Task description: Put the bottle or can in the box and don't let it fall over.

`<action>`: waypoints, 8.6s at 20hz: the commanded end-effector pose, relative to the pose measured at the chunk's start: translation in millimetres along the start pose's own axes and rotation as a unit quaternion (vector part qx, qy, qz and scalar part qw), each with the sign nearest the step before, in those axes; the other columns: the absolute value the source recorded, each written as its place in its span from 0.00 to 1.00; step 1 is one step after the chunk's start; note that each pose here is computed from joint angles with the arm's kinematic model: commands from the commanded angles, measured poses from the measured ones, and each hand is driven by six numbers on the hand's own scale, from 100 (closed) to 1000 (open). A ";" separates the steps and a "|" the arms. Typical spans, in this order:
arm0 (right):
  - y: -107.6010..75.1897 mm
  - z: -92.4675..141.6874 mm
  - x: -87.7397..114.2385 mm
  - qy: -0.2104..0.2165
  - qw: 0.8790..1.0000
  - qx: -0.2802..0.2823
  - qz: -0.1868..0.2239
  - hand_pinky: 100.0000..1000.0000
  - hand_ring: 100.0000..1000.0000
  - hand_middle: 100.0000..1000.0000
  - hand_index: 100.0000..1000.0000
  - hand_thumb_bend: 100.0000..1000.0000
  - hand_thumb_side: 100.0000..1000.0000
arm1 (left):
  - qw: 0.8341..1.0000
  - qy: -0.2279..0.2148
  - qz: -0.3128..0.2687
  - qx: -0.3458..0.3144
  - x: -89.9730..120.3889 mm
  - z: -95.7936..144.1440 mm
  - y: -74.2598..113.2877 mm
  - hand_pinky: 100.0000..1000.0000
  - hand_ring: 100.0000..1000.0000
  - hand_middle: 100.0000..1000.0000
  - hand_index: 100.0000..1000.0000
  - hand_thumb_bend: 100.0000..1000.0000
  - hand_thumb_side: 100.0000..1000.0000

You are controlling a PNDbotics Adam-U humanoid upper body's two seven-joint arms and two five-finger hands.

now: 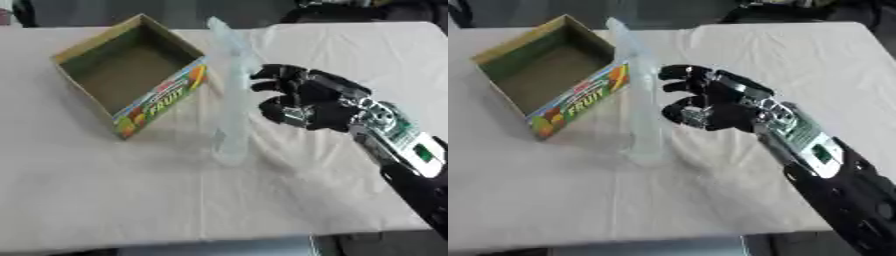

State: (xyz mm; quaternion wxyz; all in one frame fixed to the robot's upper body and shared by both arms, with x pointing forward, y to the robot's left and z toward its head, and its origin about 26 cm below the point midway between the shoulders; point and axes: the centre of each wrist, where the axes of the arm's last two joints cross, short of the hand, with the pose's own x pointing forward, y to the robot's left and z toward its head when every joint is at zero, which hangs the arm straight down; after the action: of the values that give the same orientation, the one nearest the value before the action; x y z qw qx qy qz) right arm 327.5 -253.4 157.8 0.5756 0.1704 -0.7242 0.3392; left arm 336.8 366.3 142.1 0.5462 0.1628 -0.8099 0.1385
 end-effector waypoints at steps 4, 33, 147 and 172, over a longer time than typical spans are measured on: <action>-2.7 -5.4 5.8 -0.005 1.000 -0.001 0.009 0.80 0.96 0.96 0.94 0.34 0.18 | 1.000 -0.014 0.001 -0.003 8.8 -4.9 0.5 0.72 0.78 0.74 0.81 0.65 0.72; 8.0 -22.4 4.6 -0.030 0.999 0.042 -0.011 0.80 0.98 0.98 0.94 0.34 0.20 | 1.000 -0.012 0.004 -0.002 8.1 -4.3 0.3 0.73 0.78 0.74 0.81 0.65 0.73; 12.6 -54.3 6.8 0.006 0.999 0.025 0.040 0.80 0.99 0.98 0.94 0.42 0.21 | 1.000 -0.007 0.011 -0.008 5.3 -1.7 -2.0 0.75 0.77 0.74 0.79 0.62 0.73; 21.7 -63.1 6.9 -0.005 0.999 0.040 0.016 0.76 0.93 0.91 0.89 0.44 0.14 | 1.000 -0.007 0.013 -0.010 5.7 -2.3 -3.0 0.75 0.77 0.73 0.78 0.62 0.73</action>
State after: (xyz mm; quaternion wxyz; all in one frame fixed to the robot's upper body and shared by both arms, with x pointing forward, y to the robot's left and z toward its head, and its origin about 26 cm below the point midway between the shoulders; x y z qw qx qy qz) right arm 355.8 -194.7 157.0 0.5687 0.1802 -0.7105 0.3732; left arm 337.5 360.7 137.1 0.5527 0.1450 -0.8084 0.1414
